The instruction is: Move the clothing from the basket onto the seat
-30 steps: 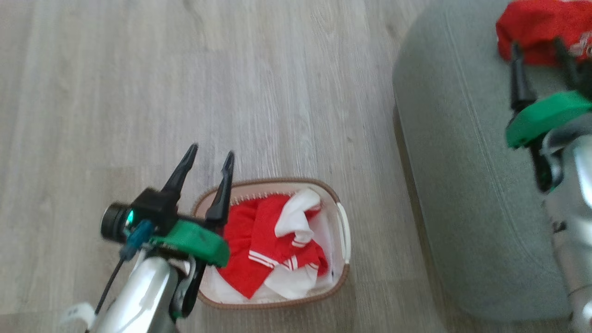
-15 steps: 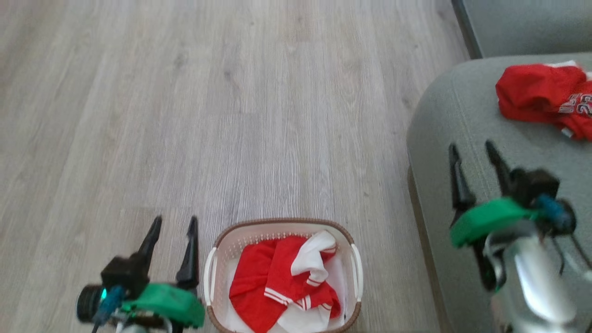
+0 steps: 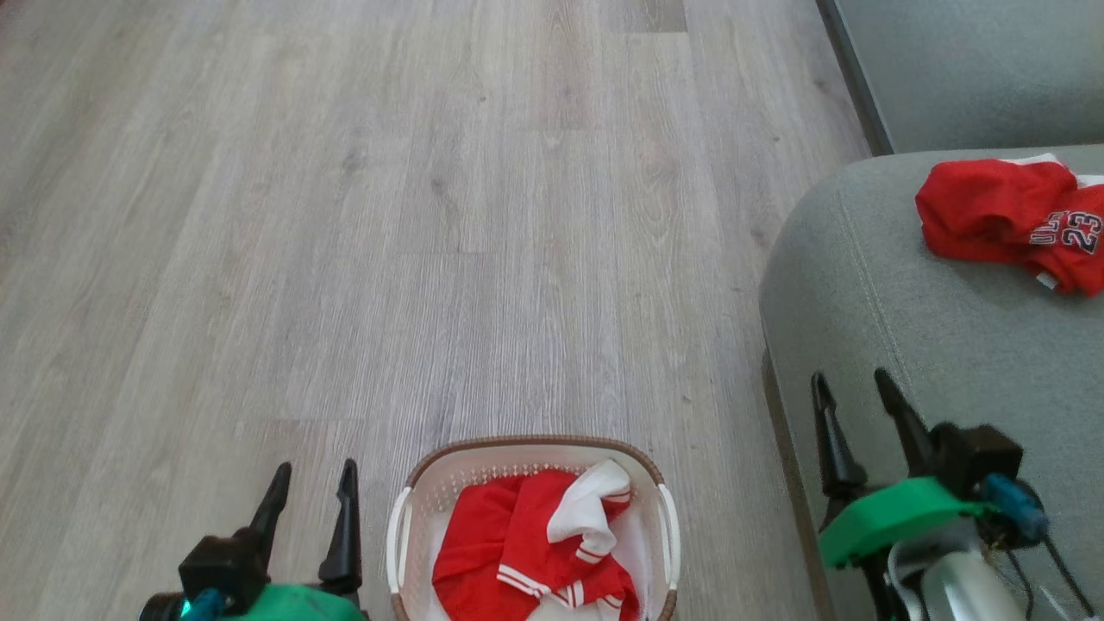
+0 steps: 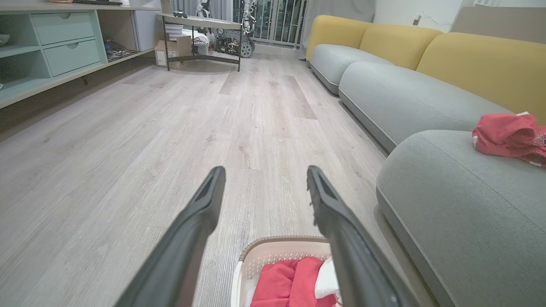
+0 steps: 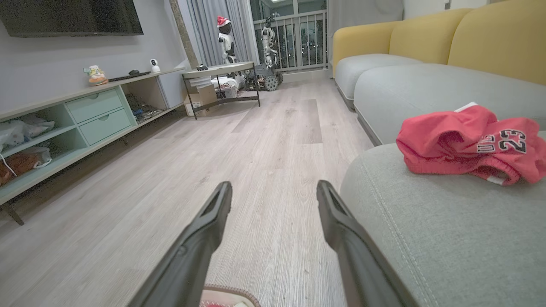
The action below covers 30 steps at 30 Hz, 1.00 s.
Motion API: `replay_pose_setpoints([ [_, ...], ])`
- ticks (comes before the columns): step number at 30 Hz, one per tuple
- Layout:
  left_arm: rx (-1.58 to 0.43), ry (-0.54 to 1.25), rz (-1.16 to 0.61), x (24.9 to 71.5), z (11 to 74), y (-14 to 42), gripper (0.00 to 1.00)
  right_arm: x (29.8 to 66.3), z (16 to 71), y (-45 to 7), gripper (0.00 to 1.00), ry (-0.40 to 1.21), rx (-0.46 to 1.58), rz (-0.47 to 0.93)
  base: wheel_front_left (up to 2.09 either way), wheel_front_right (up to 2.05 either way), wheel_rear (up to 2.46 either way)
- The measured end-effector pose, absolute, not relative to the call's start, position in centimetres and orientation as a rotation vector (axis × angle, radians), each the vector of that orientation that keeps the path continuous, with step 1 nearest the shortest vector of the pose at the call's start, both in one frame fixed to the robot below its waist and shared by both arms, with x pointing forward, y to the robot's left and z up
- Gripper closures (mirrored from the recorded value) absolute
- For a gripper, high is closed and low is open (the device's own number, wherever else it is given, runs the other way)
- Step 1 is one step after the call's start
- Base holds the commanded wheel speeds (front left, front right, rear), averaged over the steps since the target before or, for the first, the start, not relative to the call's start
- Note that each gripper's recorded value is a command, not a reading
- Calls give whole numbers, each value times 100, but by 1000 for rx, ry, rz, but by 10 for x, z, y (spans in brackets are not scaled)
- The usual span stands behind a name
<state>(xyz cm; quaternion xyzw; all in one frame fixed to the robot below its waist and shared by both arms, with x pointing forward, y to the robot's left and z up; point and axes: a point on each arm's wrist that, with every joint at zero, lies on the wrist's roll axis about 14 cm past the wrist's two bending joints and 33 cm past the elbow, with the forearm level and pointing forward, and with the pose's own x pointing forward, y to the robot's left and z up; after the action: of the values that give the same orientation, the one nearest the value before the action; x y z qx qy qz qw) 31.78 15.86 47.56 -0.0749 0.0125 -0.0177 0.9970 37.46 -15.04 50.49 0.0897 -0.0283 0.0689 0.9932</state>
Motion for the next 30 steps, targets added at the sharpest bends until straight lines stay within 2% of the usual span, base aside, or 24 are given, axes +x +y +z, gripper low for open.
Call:
replay_pose_setpoints([
  [30,-142,40,-42,320,469,160,0,367,489,-148,0,-10,180,143,0,0,0],
])
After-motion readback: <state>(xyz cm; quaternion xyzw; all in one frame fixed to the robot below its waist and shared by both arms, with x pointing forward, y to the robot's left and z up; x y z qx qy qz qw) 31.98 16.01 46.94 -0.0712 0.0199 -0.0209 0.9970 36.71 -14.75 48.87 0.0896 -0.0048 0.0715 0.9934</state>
